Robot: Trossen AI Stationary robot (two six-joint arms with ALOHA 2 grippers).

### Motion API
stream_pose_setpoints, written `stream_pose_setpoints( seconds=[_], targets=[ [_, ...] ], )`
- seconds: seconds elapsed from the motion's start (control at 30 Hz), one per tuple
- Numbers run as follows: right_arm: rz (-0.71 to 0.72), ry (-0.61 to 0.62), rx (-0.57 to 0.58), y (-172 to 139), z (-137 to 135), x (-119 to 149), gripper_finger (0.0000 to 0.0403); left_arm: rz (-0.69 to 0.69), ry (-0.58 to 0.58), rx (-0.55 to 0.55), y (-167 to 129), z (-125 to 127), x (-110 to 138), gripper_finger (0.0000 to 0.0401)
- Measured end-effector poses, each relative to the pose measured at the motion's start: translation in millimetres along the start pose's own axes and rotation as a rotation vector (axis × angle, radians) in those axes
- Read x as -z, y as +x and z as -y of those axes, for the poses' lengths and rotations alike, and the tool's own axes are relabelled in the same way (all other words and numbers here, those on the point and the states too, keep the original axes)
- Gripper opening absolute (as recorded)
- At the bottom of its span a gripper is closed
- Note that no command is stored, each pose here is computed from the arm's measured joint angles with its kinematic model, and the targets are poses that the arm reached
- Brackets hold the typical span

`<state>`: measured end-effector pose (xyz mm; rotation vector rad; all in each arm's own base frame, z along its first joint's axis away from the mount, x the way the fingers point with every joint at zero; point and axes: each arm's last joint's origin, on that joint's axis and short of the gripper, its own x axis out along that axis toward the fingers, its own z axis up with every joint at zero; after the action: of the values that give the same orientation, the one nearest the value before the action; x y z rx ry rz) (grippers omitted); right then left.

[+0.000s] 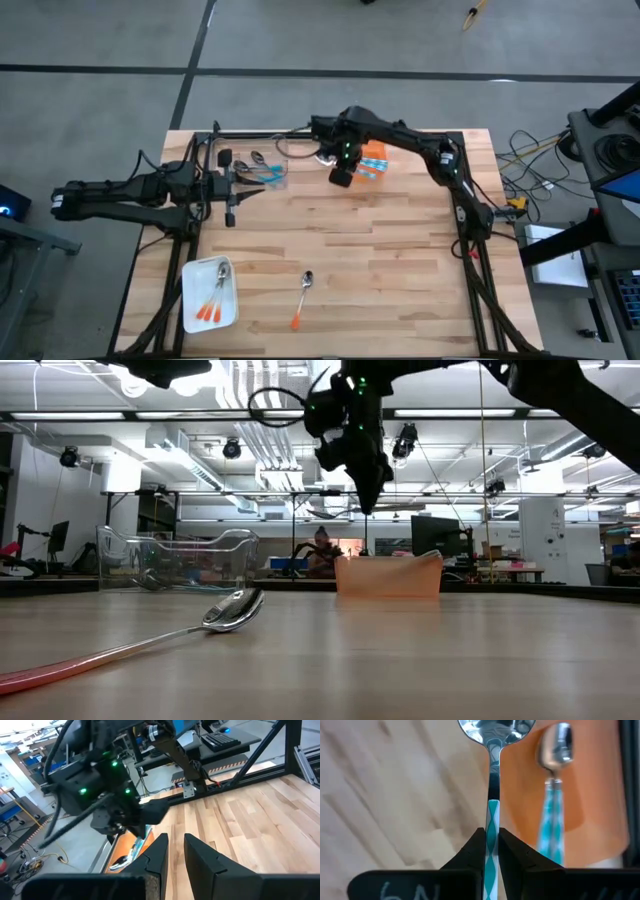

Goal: Sort silverware by color (type)
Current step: Put the light blue spoon into the orange bin

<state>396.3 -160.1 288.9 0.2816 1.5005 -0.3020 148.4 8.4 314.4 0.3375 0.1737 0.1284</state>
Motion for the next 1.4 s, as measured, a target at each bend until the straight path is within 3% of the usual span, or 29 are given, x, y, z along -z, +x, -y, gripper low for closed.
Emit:
stream_pose_setpoints(
  seconds=[0.2,0.47,1.1,1.23,1.4],
  targets=[
    [-0.002,-0.016,0.007,0.3,32.9,1.6,0.0022,0.001,0.011,-0.001,0.2,0.0,-0.1,0.0044],
    [-0.029,-0.019,0.063,7.3,56.9,2.2,0.0023,0.0,0.015,-0.001,0.3,0.0,0.0,0.0044],
    [-0.209,-0.017,0.085,50.0,66.9,13.1,0.0023,-0.009,0.02,0.001,2.1,0.5,0.7,0.0044],
    [-0.263,-0.024,0.159,59.1,70.7,17.1,0.0023,-0.01,0.02,0.002,2.6,0.6,0.9,0.0044],
    [-0.277,-0.009,0.169,61.5,77.8,19.5,0.0023,-0.011,0.021,0.002,2.9,0.7,1.0,0.0044]
  ],
)
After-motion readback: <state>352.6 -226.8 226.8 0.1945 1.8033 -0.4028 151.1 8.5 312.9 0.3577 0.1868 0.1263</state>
